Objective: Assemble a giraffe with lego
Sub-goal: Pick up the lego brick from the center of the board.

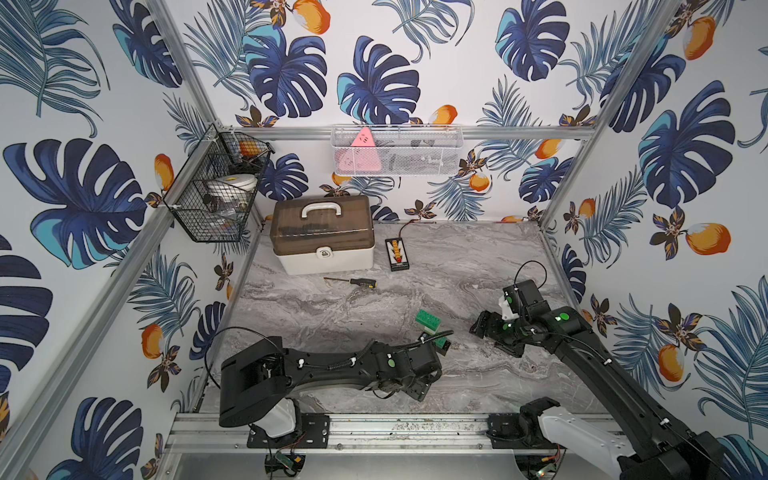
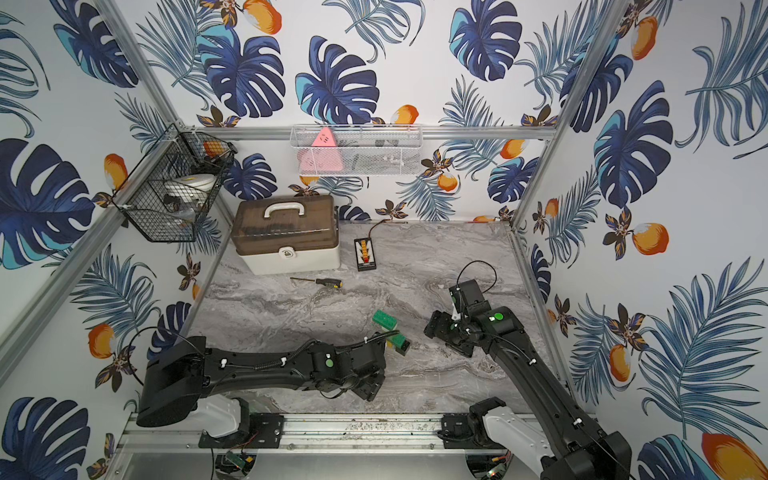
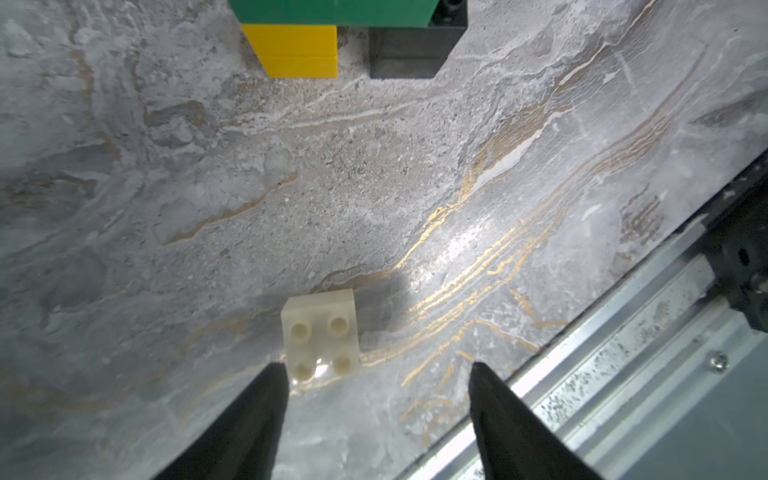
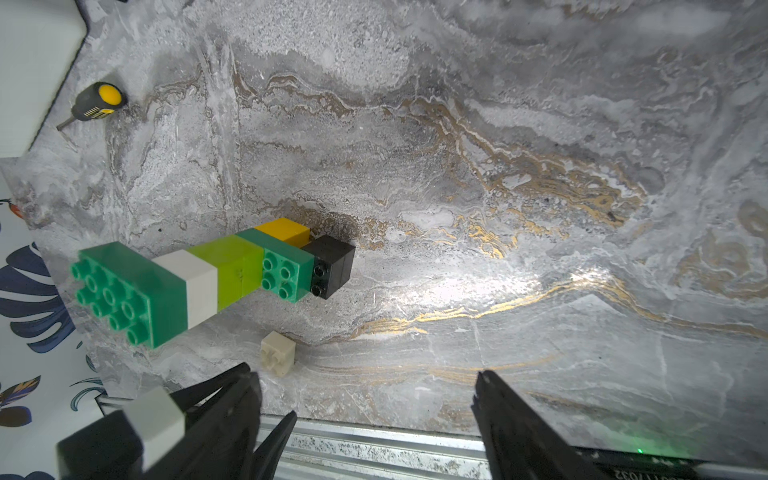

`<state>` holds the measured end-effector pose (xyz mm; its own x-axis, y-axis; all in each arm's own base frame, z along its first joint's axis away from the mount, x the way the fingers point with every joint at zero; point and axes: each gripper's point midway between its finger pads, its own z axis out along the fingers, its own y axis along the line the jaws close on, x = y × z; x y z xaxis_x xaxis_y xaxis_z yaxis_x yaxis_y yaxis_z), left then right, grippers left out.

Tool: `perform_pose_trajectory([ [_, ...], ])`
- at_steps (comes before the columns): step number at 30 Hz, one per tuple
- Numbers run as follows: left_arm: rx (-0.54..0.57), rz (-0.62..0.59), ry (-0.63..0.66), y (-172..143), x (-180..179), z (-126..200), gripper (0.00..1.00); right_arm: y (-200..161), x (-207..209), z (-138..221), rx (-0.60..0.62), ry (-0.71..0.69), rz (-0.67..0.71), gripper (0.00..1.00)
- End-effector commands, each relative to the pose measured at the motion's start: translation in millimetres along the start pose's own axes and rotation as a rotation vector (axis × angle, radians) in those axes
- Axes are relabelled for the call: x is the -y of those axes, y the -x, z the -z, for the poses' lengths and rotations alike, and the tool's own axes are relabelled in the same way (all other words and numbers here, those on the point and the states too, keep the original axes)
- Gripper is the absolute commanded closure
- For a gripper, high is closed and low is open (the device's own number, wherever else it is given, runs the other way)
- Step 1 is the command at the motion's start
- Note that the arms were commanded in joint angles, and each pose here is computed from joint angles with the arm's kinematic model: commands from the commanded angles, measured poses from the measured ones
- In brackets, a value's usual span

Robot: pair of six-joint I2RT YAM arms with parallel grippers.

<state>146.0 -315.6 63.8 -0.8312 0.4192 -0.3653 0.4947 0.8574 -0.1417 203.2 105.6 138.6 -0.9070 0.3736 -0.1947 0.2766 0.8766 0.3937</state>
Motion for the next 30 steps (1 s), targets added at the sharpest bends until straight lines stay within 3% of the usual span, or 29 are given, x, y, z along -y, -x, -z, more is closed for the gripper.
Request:
perform_pose_trajectory([
  [1,-0.144,-0.004,0.162,-25.2,-29.5,8.4,0.26,3.9,-6.3,-3.1,0.021,0.039,-0.006,0.17],
  [5,-0.190,-0.014,0.215,-31.7,-38.4,0.9,0.26,5.8,-8.2,-2.3,0.029,0.048,0.002,0.17],
  [10,-0.144,-0.001,0.216,-27.2,-40.8,-6.5,0.29,9.6,-9.3,4.7,0.052,0.047,0.027,0.16],
  [21,-0.063,0.038,0.100,-12.6,-21.4,-11.8,0.31,8.9,-10.6,7.7,0.044,0.050,0.036,0.16],
  [30,-0.070,0.028,0.097,-12.5,-18.7,-24.4,0.34,7.4,-9.1,7.4,0.044,0.049,0.025,0.16],
])
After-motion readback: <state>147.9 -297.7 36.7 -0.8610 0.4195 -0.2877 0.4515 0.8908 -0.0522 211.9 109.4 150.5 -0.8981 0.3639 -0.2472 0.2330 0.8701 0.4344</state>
